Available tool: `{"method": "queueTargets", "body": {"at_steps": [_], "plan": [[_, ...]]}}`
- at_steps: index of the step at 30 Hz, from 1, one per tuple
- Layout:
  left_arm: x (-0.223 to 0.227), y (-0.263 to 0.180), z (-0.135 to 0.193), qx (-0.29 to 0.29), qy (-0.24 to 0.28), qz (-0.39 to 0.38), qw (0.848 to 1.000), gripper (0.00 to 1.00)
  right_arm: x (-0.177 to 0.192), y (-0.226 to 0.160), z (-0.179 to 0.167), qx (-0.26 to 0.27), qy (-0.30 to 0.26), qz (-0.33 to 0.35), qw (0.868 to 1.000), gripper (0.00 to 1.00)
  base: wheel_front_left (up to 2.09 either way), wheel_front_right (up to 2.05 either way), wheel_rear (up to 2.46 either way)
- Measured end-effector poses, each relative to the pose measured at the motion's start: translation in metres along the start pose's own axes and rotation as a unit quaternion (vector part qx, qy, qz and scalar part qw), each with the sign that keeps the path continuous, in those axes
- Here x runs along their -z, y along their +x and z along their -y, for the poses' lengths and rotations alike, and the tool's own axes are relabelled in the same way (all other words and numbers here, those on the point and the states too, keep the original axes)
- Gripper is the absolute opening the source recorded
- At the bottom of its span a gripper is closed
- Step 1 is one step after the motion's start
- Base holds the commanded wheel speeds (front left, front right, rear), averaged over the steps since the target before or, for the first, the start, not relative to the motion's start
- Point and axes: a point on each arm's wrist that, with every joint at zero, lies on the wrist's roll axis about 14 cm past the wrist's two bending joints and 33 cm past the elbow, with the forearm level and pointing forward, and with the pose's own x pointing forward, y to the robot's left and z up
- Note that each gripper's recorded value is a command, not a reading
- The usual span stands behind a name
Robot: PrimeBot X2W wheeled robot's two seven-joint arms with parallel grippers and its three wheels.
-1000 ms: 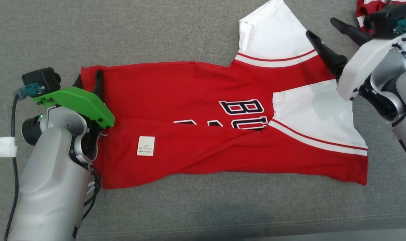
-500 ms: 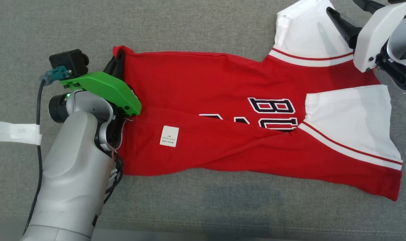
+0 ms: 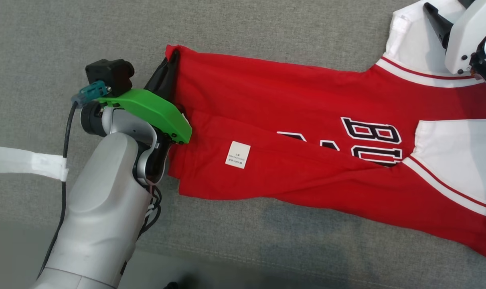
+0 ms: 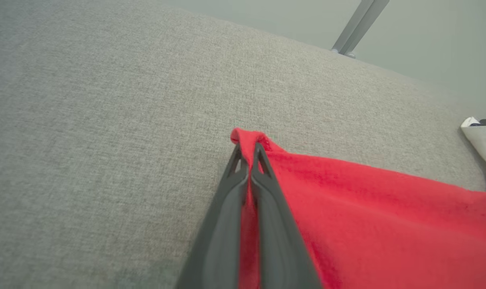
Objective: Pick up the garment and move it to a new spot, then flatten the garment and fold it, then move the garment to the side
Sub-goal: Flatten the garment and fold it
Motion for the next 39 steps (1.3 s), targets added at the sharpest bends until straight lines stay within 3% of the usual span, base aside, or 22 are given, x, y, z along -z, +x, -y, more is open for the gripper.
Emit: {"method": "queueTargets", "body": {"at_steps": [12,13,14,16,17,18,25,39], "plan": [[0.007,-0.002,0.001,0.003,-0.007,0.002,1.000,0.00,-0.002,0.017,0.002,0.012,-0.003,0.000,1.000,1.00,0.00,0.00,0.00],[0.008,-0.002,0.001,0.004,-0.009,0.001,1.000,0.00,-0.002,0.017,0.001,0.011,-0.003,0.000,1.000,0.89,0.00,0.00,0.00],[0.008,-0.002,0.001,0.004,-0.010,0.001,1.000,0.00,-0.002,0.018,0.000,0.010,-0.003,-0.001,1.000,0.50,0.00,0.00,0.00],[0.009,-0.001,0.001,0.003,-0.011,0.004,1.000,0.00,-0.002,0.018,-0.003,0.008,-0.003,0.001,1.000,0.37,0.00,0.00,0.00],[0.009,-0.001,0.001,0.002,-0.011,0.004,1.000,0.00,-0.002,0.017,-0.005,0.007,-0.003,0.002,1.000,0.26,0.00,0.00,0.00],[0.011,-0.001,0.001,0.002,-0.011,0.002,1.000,0.00,-0.002,0.017,-0.007,0.004,-0.004,0.001,1.000,0.00,0.00,0.00,0.00],[0.014,0.001,0.001,-0.006,-0.015,-0.001,1.000,0.00,-0.005,0.006,-0.004,0.008,-0.013,0.010,1.000,0.00,0.00,0.00,0.00],[-0.008,0.004,0.016,0.006,-0.023,0.038,0.999,0.00,-0.044,-0.035,0.003,0.020,0.021,0.135,0.990,0.00,0.00,0.00,0.00]]}}
